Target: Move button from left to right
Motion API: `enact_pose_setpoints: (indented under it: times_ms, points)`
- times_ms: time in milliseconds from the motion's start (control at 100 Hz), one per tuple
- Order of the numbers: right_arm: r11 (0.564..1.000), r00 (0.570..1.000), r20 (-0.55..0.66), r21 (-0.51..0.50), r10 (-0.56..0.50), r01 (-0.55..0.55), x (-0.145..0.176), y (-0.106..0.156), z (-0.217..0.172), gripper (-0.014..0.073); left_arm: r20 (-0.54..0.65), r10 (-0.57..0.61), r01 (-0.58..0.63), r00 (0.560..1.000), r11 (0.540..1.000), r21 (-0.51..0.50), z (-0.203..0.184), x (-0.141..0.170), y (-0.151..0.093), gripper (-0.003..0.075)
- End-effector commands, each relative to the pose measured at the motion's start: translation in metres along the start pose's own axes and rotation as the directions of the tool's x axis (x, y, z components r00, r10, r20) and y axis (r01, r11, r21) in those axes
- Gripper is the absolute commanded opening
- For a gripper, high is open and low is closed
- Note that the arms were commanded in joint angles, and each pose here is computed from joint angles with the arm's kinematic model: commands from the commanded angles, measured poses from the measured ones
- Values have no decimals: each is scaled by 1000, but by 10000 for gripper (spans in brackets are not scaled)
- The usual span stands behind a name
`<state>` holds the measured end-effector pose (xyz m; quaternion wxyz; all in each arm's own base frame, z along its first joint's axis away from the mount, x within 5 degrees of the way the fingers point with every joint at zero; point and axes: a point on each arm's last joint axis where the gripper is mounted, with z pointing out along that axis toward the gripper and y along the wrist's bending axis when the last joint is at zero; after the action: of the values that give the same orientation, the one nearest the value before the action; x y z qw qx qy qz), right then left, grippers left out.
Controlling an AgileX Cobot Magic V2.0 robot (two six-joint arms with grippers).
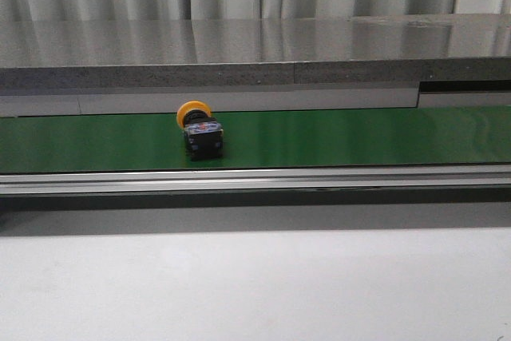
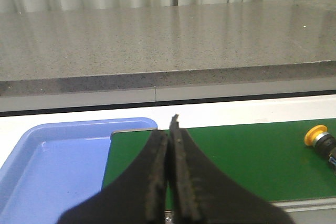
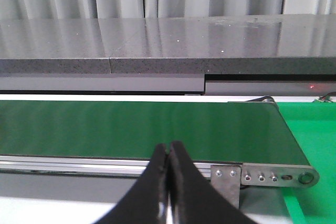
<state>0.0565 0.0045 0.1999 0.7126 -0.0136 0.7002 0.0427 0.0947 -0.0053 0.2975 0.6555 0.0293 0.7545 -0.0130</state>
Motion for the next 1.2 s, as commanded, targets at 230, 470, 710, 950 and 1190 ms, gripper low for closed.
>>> enact_pose_setpoints:
  times_ms: [230, 470, 710, 950, 1190]
  points:
    - [1000, 996, 83, -4, 17, -17, -61, 3, -8, -67, 94, -13, 14, 996, 1000, -10, -2, -15, 1, -20]
    - [1000, 992, -121, 2, 17, -17, -110, 5, 13, -67, 94, -13, 14, 996, 1000, -10, -2, -15, 1, -20]
    - [1000, 907, -421, 14, 18, -14, -135, 6, 61, -67, 94, -13, 14, 996, 1000, -10, -2, -15, 1, -20]
    - [1000, 835, -549, 20, 27, -19, -144, 7, 106, -67, 94, -13, 14, 996, 1000, -10, -2, -15, 1, -20]
    - [999, 818, -575, 22, 34, -26, -140, 7, 121, -66, 94, -13, 14, 996, 1000, -10, -2, -15, 1, -20]
